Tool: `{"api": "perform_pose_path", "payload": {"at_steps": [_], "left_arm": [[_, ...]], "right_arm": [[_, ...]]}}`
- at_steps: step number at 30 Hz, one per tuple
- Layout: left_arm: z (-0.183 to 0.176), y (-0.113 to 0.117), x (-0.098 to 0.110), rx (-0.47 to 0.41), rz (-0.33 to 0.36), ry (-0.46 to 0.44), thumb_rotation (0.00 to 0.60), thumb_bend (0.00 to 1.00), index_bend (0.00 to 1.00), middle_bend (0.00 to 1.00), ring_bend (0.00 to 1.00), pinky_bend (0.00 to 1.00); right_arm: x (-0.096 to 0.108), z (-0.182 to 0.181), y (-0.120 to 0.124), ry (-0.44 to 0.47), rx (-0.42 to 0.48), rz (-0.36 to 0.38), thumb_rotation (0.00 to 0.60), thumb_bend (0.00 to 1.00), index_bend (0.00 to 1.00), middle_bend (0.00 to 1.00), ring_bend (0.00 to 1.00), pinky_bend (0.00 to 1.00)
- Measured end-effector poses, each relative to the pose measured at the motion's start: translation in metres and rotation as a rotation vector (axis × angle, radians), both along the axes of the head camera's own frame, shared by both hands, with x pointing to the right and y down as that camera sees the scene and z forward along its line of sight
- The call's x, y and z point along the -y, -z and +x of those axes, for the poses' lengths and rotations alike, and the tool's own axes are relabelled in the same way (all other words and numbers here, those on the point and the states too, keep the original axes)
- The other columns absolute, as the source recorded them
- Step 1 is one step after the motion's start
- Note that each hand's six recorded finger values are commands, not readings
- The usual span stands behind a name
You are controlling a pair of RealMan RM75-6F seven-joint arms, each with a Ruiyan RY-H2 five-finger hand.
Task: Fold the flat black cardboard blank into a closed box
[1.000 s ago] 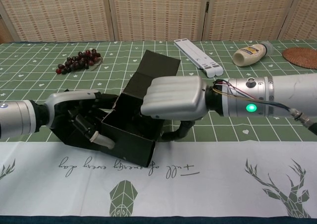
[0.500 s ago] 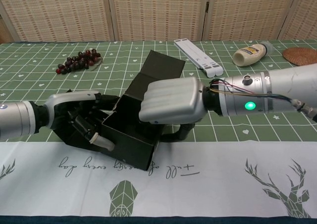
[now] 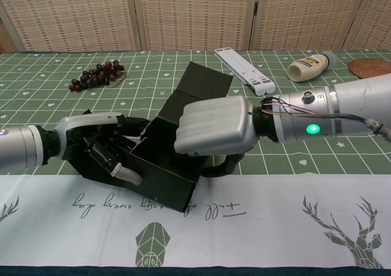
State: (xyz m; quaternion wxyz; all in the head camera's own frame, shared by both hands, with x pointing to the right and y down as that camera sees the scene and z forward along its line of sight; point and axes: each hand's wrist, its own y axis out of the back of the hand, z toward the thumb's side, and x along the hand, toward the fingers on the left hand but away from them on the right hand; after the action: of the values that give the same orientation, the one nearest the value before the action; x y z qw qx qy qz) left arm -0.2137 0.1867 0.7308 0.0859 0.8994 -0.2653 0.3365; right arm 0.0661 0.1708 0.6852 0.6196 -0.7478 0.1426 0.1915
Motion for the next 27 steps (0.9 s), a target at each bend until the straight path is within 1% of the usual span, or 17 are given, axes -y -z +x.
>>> {"api": "perform_pose_path", "payload": {"at_steps": [4,6,7,9,11,15,18,20,23,27], "left_arm": [[0.0,0.0,0.001,-0.001,0.0,0.002,0.6,0.03,0.2,0.25,0.5,0.69],[0.0,0.0,0.001,0.0,0.001,0.002,0.6,0.03,0.2,0.25,0.5,0.69],[0.001,0.001,0.001,-0.001,0.001,0.004,0.6,0.03,0.2,0.25,0.5,0.69],[0.001,0.001,0.002,-0.002,0.001,0.007,0.6,0.03,0.2,0.25,0.5,0.69],[0.001,0.001,0.002,-0.001,0.001,0.013,0.6,0.03,0.2,0.25,0.5,0.69],[0.001,0.002,0.003,0.0,0.002,0.018,0.6,0.03,0.2,0.25,0.5,0.69],[0.001,0.003,0.002,0.001,-0.002,0.026,0.6,0.03,0.19,0.25,0.5,0.69],[0.001,0.003,0.002,0.004,-0.002,0.029,0.6,0.03,0.19,0.25,0.5,0.69],[0.0,0.004,0.002,0.005,0.003,0.041,0.6,0.03,0.19,0.25,0.5,0.69],[-0.001,0.005,0.004,0.007,0.022,0.056,0.6,0.03,0.19,0.25,0.5,0.69]], "right_arm": [[0.001,0.001,0.001,-0.001,0.008,0.008,0.6,0.68,0.85,0.82,0.8,0.92],[0.002,0.001,0.001,-0.002,0.009,0.012,0.6,0.64,0.79,0.76,0.8,0.92],[0.003,0.002,0.001,-0.004,0.01,0.014,0.6,0.62,0.72,0.71,0.8,0.92],[0.004,0.002,0.002,-0.006,0.017,0.023,0.6,0.59,0.55,0.53,0.8,0.92],[0.006,0.002,0.003,-0.013,0.025,0.03,0.6,0.58,0.42,0.4,0.8,0.92],[0.012,0.003,0.005,-0.041,0.043,0.046,0.6,0.56,0.21,0.25,0.79,0.92],[0.017,0.005,0.008,-0.07,0.05,0.053,0.6,0.56,0.08,0.19,0.78,0.92],[0.02,0.006,0.01,-0.082,0.053,0.059,0.6,0.56,0.03,0.17,0.78,0.92],[0.023,0.006,0.014,-0.095,0.068,0.067,0.6,0.56,0.0,0.15,0.78,0.92],[0.029,0.009,0.021,-0.15,0.093,0.061,0.6,0.56,0.0,0.14,0.77,0.92]]}}
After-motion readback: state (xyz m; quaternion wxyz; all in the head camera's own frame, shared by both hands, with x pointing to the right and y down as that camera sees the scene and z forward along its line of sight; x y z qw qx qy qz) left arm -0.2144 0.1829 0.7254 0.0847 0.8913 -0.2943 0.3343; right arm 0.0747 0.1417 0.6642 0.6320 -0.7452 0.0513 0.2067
